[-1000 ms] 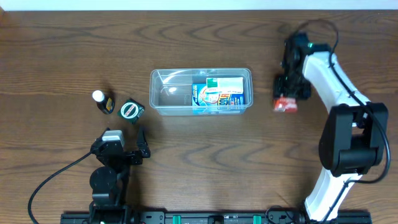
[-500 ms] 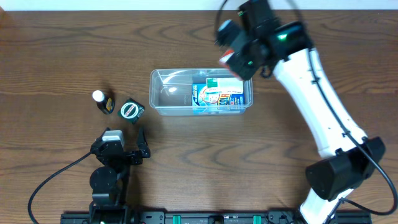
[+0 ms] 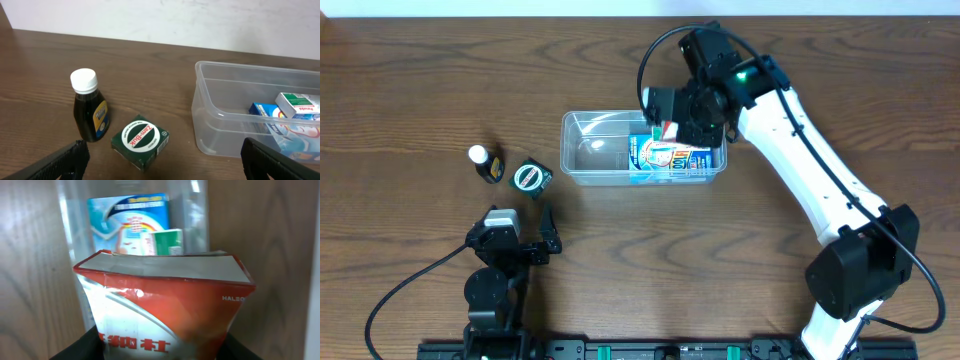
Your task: Pack container
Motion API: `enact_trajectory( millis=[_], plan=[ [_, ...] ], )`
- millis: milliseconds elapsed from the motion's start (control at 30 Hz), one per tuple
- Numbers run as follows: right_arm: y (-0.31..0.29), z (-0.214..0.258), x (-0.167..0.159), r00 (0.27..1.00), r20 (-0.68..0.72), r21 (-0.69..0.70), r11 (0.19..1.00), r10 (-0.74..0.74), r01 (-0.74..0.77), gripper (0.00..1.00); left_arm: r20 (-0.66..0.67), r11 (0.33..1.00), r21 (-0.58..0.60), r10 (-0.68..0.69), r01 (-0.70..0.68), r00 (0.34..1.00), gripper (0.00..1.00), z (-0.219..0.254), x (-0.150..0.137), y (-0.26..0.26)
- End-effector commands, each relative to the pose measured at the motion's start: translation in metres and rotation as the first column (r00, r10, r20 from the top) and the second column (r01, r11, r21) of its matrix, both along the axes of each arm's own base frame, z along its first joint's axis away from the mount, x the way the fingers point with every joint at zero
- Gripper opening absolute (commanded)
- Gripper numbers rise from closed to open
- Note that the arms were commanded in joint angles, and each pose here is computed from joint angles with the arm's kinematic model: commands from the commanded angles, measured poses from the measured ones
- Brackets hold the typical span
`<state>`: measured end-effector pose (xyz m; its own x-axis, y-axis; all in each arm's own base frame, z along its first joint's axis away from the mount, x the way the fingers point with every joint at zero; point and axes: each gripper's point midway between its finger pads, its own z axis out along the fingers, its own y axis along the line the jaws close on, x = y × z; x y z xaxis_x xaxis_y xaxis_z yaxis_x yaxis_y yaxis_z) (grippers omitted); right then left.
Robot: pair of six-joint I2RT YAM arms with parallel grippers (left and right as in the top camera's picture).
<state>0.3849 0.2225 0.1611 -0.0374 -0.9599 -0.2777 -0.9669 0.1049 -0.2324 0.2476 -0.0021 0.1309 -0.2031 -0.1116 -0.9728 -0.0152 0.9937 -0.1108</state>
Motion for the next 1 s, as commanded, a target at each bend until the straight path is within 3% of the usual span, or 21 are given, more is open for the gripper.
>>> enact_trajectory(
  millis=[0,333,533,633,733,967],
  plan=[
    [0.004,-0.013,-0.007,0.996,-0.027,0.013,0.996,0.084,-0.083,0.38,-0.048,1.0,0.013,-0.013,0.013,0.999,0.98,-0.016,-0.002,-0.001],
    [0.001,-0.051,-0.003,0.996,-0.052,-0.011,0.997,0.073,-0.074,0.43,-0.048,1.0,0.013,-0.013,0.013,0.999,0.98,-0.016,-0.002,-0.001],
    [-0.023,-0.06,0.008,1.0,-0.008,-0.161,0.987,0.027,-0.028,0.47,-0.048,1.0,0.013,-0.013,0.013,0.999,0.98,-0.016,-0.002,-0.001],
    [-0.023,-0.057,0.005,0.999,-0.016,-0.174,0.984,0.03,-0.032,0.52,-0.048,1.0,0.013,-0.013,0.013,0.999,0.98,-0.016,-0.002,-0.001],
    [-0.022,-0.055,0.0,0.999,-0.032,-0.178,0.983,0.026,-0.032,0.72,-0.048,1.0,0.013,-0.013,0.014,0.999,0.98,-0.016,-0.002,-0.001],
    [-0.018,-0.052,0.003,1.0,-0.015,-0.165,0.986,0.011,-0.014,0.8,-0.048,1.0,0.013,-0.013,0.013,0.999,0.98,-0.016,-0.002,-0.001]
  ],
)
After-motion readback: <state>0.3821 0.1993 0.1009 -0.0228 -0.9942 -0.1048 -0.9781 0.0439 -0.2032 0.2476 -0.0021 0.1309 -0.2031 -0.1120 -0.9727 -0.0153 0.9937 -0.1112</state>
